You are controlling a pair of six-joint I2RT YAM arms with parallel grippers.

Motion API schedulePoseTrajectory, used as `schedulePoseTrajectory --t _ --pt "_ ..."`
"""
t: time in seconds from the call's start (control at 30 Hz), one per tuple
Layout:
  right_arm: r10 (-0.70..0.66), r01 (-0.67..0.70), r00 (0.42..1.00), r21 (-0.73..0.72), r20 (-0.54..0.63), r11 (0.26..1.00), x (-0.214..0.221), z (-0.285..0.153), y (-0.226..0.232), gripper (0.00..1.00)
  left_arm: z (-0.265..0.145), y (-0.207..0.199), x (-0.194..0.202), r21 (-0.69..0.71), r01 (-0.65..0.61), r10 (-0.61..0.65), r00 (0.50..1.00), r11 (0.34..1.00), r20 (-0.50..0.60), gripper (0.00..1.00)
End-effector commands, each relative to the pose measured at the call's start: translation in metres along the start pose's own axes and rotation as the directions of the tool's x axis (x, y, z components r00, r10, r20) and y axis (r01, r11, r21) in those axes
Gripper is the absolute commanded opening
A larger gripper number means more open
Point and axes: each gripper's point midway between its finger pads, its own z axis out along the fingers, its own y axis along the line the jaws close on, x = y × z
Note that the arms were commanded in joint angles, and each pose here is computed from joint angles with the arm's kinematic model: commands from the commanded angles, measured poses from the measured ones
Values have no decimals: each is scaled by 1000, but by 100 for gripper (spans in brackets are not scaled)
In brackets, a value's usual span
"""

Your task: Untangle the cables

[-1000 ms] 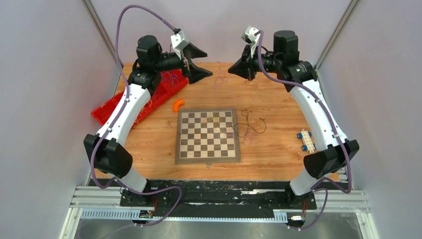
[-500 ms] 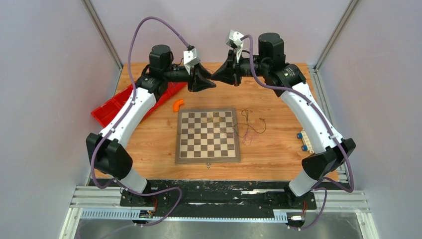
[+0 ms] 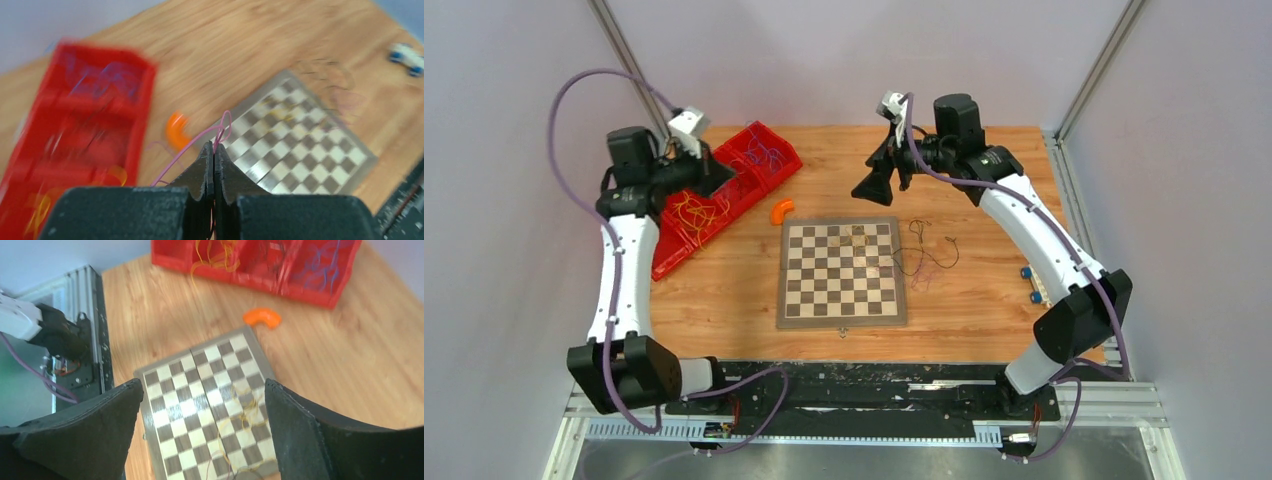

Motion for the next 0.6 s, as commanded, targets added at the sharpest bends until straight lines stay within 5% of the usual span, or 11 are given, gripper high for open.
schedulePoseTrajectory --t 0.0,0.17,0.57 --pt "-6 8 1000 83 -31 997 22 -16 -14 91 -69 75 85 -408 177 -258 954 896 -154 0" --pt "-4 13 997 101 -82 995 46 -18 -20 91 -140 154 141 -742 168 -389 912 649 -133 0" --pt "-2 26 988 155 -156 987 64 -35 -30 92 -166 256 192 -918 58 -447 885 392 -134 5"
